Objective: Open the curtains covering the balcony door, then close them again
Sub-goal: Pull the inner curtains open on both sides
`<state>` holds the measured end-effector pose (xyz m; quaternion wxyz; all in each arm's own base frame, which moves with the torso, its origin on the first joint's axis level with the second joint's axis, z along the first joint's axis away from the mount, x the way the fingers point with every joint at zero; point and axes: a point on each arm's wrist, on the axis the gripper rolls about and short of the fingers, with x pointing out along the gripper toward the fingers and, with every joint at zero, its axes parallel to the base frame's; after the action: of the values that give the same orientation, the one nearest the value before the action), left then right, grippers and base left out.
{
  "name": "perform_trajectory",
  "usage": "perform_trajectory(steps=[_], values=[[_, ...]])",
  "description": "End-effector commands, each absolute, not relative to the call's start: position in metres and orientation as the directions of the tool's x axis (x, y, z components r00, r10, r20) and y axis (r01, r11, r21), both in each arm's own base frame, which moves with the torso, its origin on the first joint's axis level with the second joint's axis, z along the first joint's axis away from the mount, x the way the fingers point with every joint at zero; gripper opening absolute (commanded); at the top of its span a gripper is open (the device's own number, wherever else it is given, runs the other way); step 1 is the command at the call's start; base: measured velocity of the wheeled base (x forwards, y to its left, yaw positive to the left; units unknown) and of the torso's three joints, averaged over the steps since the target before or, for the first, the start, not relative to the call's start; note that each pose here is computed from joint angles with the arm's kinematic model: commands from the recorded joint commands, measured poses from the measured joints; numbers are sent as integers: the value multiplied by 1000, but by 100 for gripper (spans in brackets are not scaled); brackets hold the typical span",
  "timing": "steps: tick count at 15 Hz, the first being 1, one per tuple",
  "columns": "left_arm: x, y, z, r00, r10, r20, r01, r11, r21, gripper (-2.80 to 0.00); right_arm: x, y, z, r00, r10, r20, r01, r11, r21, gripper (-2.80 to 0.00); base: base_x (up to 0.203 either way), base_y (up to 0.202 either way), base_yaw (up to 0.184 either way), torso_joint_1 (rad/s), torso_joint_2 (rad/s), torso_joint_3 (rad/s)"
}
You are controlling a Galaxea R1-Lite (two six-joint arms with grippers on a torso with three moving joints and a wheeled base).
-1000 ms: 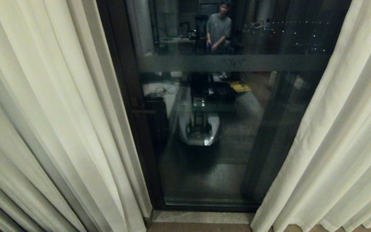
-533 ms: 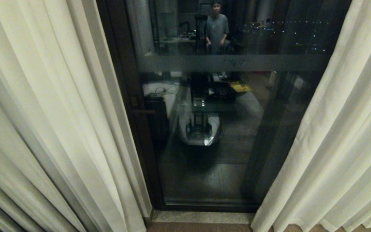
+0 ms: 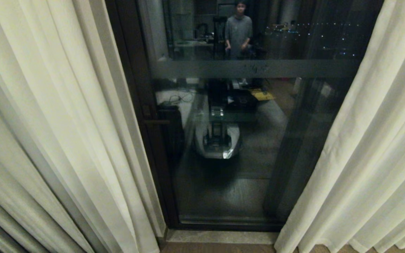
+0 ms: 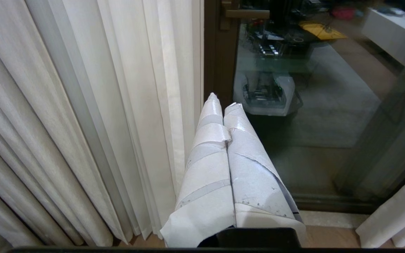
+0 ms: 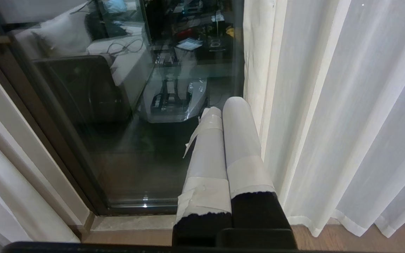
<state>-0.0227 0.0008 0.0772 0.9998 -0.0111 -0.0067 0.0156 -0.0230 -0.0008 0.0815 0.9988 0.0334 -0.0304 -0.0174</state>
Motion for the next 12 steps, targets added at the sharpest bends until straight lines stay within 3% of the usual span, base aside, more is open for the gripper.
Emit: perform_trajectory(steps=[1,12], values=[[-23,1,77,999,29,13,-29,999,-23,-280,-23,-1,82,998,-37,60,33,997,68,-280,0,0,0,0,0,0],[-23,1,77,999,31,8,-30,999,-23,-280,-23,-1,82,998,-37,60,33,997,68,-280,0,0,0,0,0,0]])
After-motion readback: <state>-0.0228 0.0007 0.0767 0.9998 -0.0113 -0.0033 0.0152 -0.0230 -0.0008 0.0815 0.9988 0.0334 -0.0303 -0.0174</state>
